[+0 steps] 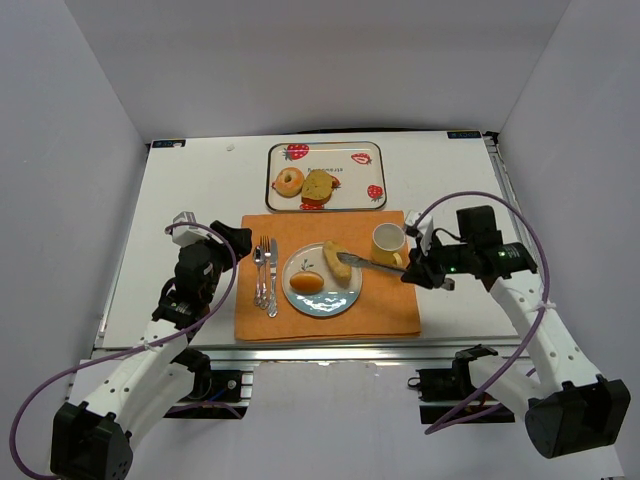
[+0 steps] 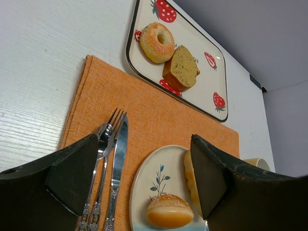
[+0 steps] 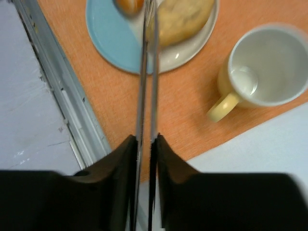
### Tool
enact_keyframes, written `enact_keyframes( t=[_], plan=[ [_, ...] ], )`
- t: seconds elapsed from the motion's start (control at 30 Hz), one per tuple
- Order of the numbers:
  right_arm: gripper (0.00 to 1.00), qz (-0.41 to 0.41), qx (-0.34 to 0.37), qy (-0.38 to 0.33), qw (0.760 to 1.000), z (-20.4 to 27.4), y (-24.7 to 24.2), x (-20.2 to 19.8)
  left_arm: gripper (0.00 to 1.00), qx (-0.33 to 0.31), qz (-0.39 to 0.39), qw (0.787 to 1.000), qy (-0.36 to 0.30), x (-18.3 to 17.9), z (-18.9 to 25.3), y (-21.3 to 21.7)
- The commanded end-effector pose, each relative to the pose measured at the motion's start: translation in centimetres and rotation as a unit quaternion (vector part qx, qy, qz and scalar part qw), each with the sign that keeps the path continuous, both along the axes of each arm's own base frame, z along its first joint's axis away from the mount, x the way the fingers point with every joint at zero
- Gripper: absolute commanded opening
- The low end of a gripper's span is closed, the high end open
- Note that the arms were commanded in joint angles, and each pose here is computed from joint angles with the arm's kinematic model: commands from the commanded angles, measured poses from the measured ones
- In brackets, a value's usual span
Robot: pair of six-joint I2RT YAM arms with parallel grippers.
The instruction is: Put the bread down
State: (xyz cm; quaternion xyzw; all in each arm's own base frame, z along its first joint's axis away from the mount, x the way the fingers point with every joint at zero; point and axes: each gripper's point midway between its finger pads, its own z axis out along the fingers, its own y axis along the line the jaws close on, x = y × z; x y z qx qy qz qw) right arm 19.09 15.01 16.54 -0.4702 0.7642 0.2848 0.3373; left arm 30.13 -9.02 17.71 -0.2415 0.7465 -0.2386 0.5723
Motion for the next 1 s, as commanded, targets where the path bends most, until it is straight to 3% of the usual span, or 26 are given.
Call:
enact_keyframes(
  t=[0.0,0.07,0.1,0.17,0.2,0.23,0.3,0.33,0.37,0.43,0.6,0.77,0.87,0.9,0.97],
  plan=[
    [0.22,0.019,0.047,-0.076,0.996,5.5,1.4,1.3,0.86,-0.008,-0.004,1.0,-0.01,0.2,0.6,-0.2],
    [0.15,0.002,0.055,-0.098,0.994,7.1,1.5,2.6,0.84,-0.008,-0.006,1.0,-0.011,0.3,0.7,-0.3],
    [0.04,-0.021,0.049,-0.114,0.992,7.8,1.2,3.7,0.83,-0.008,-0.007,1.0,-0.012,0.3,0.7,-0.4],
    [0.0,-0.093,0.06,-0.141,0.984,9.5,0.5,6.6,0.72,-0.008,-0.009,1.0,-0.012,0.3,0.8,-0.4],
    [0.0,-0.158,0.038,-0.149,0.975,9.1,-1.3,8.6,0.64,-0.009,-0.013,1.0,-0.014,0.3,0.9,-0.6],
    [0.0,-0.21,0.032,-0.153,0.965,8.9,-3.1,10.2,0.45,-0.009,-0.016,1.0,-0.013,0.2,0.9,-0.7],
    [0.0,-0.331,0.026,-0.16,0.93,8.4,-6.6,13.8,0.24,-0.013,-0.032,0.999,-0.018,0.2,1.1,-1.2],
    [0.0,-0.381,0.01,-0.148,0.912,6.3,-8.8,14.6,0.15,-0.012,-0.039,0.999,-0.017,0.2,0.9,-1.5],
    [0.0,-0.411,0.002,-0.149,0.899,5.3,-10.1,15.4,0.14,-0.012,-0.046,0.999,-0.016,0.2,0.9,-1.7],
    [0.0,-0.469,-0.034,-0.14,0.871,1.5,-13.3,16.9,0.15,-0.013,-0.061,0.998,-0.013,0.1,0.7,-2.3],
    [0.0,-0.517,-0.05,-0.088,0.85,-5.1,-17.1,18.9,0.62,-0.009,-0.075,0.997,-0.009,0.1,0.6,-2.7],
    [0.0,-0.517,-0.082,-0.06,0.85,-9.3,-19.1,19.8,0.74,-0.006,-0.078,0.997,-0.009,0.0,0.7,-2.7],
    [0.33,-0.489,-0.117,-0.029,0.864,-12.4,-19.2,19.0,0.76,-0.007,-0.078,0.997,-0.008,-0.1,0.5,-2.7],
    [0.5,-0.478,-0.117,-0.023,0.87,-12.8,-18.9,18.8,0.76,-0.007,-0.08,0.997,-0.009,-0.1,0.5,-2.8],
    [0.64,-0.461,-0.128,-0.01,0.878,-13.5,-19.1,18.3,0.77,-0.009,-0.087,0.996,-0.009,-0.1,0.4,-3.1]
  ],
)
